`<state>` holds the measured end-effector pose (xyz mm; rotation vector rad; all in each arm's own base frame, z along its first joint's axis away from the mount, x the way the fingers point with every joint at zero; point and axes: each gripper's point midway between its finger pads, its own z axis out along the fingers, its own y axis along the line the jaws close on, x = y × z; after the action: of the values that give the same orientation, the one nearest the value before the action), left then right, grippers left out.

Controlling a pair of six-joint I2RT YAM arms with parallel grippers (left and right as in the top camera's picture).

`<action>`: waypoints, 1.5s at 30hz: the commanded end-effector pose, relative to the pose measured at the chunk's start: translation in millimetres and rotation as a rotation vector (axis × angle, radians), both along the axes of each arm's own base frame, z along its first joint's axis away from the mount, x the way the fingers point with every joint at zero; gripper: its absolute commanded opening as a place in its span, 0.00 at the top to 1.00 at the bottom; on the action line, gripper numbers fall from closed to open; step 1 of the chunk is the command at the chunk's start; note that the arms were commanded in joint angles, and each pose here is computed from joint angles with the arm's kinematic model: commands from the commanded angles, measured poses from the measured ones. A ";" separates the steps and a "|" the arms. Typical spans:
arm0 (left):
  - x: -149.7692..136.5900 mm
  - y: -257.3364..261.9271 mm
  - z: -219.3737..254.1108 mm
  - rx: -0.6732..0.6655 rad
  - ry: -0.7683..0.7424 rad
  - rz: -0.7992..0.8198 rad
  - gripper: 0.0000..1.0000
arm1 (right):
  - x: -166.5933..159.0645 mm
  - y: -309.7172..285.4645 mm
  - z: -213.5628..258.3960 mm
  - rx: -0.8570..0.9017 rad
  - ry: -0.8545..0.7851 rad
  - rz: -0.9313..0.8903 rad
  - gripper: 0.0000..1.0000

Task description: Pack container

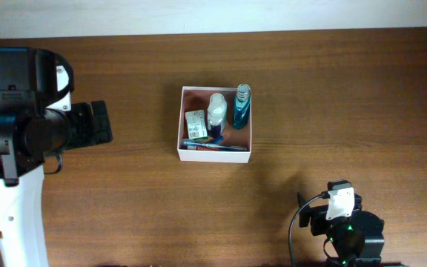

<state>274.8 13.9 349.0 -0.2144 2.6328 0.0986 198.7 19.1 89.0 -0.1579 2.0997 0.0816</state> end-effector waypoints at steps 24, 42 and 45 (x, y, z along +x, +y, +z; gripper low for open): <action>-8.4 3.7 9.3 0.026 -0.035 -0.011 0.00 | 0.7 -0.8 0.1 0.013 -0.006 -0.010 0.01; 7.0 6.7 -43.7 0.081 -0.589 -0.039 0.00 | 0.7 -0.8 0.1 0.013 -0.006 -0.010 0.01; -8.6 7.0 -94.2 0.080 -0.607 -0.038 0.00 | 0.6 -0.8 0.1 0.013 -0.006 -0.010 0.01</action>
<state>285.0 21.1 301.8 -0.1665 2.0083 0.0950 199.0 19.0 89.6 -0.1570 2.0967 0.0814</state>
